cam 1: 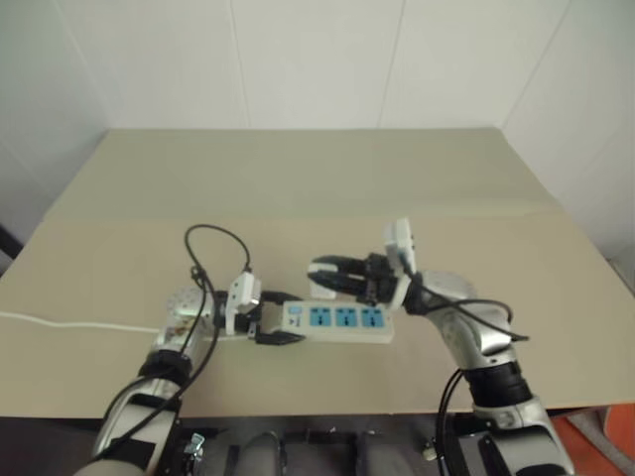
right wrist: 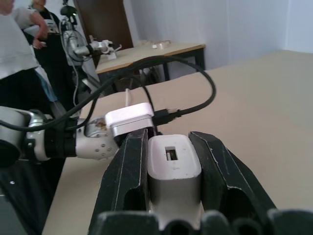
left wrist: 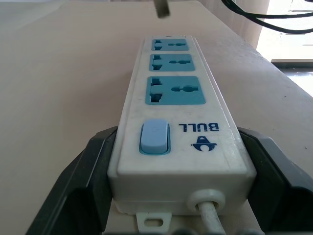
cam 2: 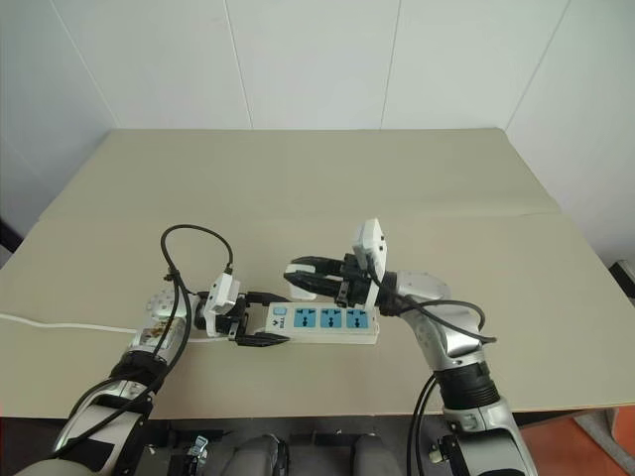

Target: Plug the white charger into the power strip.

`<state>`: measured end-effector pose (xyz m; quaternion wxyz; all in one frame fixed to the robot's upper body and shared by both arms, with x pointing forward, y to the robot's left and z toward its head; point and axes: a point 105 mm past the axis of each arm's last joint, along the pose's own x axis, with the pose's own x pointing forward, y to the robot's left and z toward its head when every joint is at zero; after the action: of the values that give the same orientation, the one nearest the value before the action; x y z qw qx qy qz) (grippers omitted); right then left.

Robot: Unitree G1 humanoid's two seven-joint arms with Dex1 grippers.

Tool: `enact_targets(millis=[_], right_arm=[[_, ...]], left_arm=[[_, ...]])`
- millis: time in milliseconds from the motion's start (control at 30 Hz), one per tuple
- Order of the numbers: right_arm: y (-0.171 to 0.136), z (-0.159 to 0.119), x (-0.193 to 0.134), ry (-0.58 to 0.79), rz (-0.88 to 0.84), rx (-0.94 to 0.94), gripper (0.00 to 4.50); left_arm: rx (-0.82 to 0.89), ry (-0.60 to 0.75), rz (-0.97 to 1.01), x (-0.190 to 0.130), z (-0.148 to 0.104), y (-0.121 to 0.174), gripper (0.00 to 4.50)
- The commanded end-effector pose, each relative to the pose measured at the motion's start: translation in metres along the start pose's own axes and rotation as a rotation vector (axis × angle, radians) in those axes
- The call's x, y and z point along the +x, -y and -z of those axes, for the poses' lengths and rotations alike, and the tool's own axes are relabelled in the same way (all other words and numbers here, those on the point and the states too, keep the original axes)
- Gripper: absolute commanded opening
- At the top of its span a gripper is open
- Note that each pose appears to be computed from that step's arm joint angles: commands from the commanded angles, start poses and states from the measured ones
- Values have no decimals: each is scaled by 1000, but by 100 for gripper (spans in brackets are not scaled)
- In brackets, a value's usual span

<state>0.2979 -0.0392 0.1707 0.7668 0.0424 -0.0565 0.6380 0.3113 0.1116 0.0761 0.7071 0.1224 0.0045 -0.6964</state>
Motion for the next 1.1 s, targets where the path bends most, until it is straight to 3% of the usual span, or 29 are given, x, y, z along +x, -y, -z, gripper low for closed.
enact_targets(millis=[33, 1100], right_arm=[[-4, -6, 6, 44, -36, -47, 112], [17, 23, -1, -9, -78, -82, 112]], left_arm=[[-33, -36, 30, 3, 9, 6, 328], [-26, -37, 36, 1, 6, 7, 328]])
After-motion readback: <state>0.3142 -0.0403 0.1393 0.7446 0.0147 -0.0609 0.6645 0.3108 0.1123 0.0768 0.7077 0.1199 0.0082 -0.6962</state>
